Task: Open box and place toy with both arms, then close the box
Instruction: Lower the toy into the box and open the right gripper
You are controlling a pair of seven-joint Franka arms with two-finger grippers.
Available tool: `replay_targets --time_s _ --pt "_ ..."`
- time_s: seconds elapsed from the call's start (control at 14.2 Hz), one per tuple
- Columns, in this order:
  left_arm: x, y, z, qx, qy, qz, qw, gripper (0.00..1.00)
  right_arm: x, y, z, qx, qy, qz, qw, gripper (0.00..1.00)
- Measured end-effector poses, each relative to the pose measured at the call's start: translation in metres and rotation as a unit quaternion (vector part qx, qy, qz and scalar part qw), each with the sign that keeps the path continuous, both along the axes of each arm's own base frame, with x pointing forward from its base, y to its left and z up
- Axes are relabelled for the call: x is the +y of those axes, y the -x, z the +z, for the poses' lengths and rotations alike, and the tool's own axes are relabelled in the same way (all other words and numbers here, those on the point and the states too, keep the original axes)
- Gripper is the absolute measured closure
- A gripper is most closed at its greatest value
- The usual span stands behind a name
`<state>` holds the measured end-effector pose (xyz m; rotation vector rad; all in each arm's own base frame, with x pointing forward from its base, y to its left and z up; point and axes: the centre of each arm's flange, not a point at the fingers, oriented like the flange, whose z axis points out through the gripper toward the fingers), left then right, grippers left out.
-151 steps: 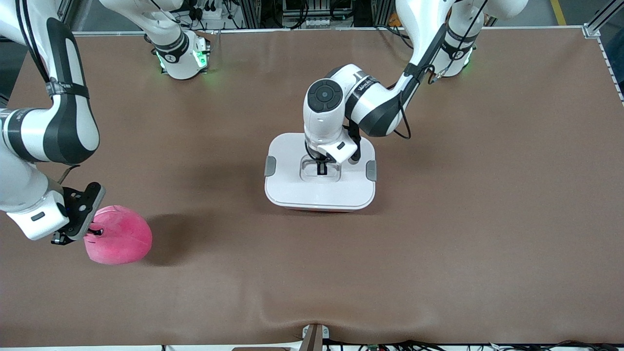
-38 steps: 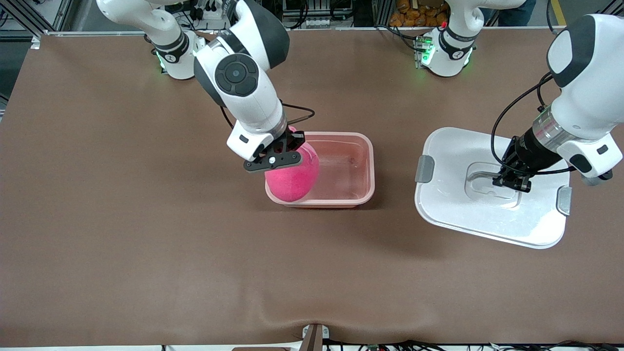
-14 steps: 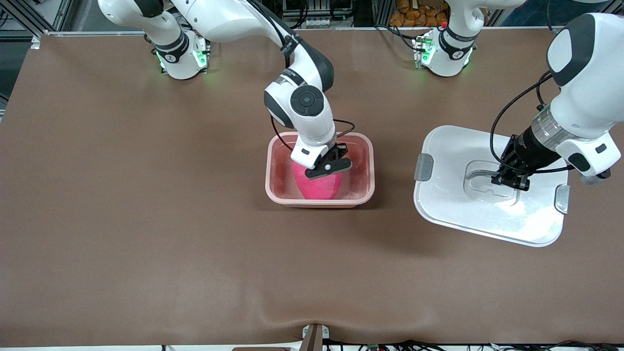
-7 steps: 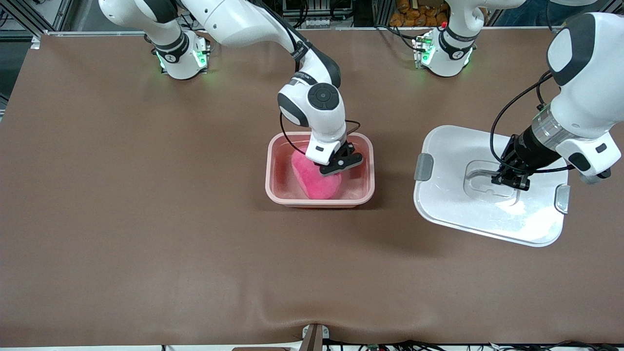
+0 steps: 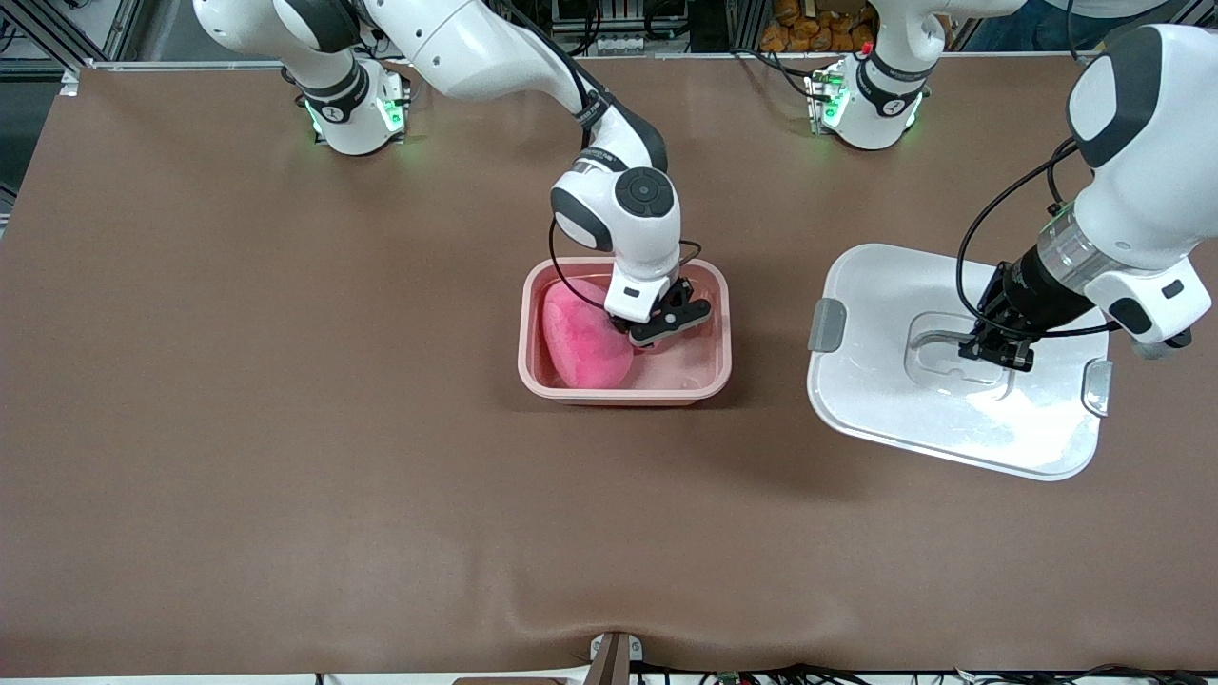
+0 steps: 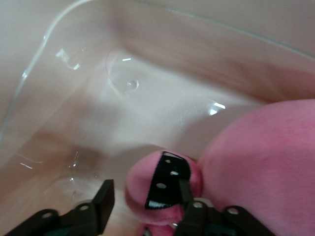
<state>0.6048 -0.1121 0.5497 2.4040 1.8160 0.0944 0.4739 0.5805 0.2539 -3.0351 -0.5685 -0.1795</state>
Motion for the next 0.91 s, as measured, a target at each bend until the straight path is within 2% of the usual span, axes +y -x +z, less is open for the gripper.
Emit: replay_targets --time_s 0.21,0.28,0.56,0.77,0.91 --pt "0.000 0.000 0.000 0.000 0.000 0.000 1.000 0.93 0.001 -0.008 0.018 -0.012 -0.012 -0.012 1.000 0.05" --pt "0.000 0.000 0.000 0.001 0.000 0.000 1.000 0.93 0.001 -0.012 0.027 -0.017 -0.017 -0.016 1.000 0.00" --pt "0.000 0.000 -0.001 0.002 0.000 0.000 1.000 0.93 -0.010 -0.036 0.081 -0.043 -0.049 -0.047 0.997 0.00" --pt "0.000 0.001 -0.001 0.003 -0.001 0.000 1.000 0.93 -0.047 -0.071 0.133 -0.062 -0.069 -0.083 0.992 0.00" --pt "-0.002 0.001 -0.001 0.003 0.000 -0.002 1.000 0.93 -0.083 -0.095 0.161 -0.063 -0.066 -0.111 0.990 0.00"
